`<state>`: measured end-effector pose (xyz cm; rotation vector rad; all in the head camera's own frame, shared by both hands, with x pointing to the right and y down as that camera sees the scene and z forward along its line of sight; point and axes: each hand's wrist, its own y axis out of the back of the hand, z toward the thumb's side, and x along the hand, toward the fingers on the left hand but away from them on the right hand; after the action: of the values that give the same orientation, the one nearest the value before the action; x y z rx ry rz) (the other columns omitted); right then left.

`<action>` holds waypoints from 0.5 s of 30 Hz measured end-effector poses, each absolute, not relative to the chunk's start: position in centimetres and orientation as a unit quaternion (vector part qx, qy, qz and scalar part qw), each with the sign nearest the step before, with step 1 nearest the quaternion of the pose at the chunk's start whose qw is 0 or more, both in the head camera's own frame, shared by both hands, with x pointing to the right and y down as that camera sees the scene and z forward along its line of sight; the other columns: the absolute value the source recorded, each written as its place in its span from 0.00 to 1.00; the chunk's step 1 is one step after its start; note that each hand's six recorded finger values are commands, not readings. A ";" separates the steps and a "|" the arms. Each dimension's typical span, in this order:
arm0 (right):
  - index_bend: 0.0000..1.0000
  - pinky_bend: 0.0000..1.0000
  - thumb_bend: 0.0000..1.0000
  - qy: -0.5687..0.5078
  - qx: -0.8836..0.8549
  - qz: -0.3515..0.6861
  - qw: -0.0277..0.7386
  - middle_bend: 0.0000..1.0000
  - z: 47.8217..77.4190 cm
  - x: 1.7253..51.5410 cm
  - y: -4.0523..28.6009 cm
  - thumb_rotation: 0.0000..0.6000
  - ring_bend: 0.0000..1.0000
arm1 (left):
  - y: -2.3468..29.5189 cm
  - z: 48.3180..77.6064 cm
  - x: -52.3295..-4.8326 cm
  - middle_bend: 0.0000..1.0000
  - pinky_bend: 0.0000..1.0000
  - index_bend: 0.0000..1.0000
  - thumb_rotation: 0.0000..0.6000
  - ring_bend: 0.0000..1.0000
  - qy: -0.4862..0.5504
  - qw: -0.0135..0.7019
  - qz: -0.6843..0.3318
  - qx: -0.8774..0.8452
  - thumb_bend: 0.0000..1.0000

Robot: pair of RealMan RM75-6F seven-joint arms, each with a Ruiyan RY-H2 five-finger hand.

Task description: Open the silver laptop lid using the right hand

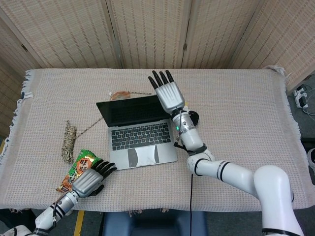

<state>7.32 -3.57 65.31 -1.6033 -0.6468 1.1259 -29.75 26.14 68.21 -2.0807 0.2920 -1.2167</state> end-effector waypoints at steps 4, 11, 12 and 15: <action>0.00 0.00 0.64 -0.275 -0.685 0.444 0.509 0.00 63.1 8.9 -2.2 1.00 0.00 | 25.4 66.7 -30.2 0.06 0.00 0.04 1.00 0.02 0.133 0.354 -0.465 -0.800 0.57; 0.00 0.00 0.64 -0.286 -0.691 0.432 0.504 0.00 58.4 15.5 0.3 1.00 0.00 | 22.7 63.9 -32.6 0.06 0.00 0.04 1.00 0.03 0.196 0.350 -0.479 -0.781 0.57; 0.00 0.00 0.64 -0.287 -0.688 0.437 0.503 0.00 57.8 17.2 1.0 1.00 0.00 | 22.4 63.5 -33.1 0.06 0.00 0.04 1.00 0.03 0.204 0.348 -0.483 -0.777 0.57; 0.00 0.00 0.64 -0.287 -0.678 0.459 0.498 0.00 56.9 21.7 2.8 1.00 0.00 | 21.5 62.7 -35.1 0.06 0.00 0.04 1.00 0.03 0.230 0.340 -0.501 -0.762 0.57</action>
<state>21.73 2.83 56.89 -1.6407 -0.6960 1.1102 -35.07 21.46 62.67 -1.9840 0.5983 -1.3047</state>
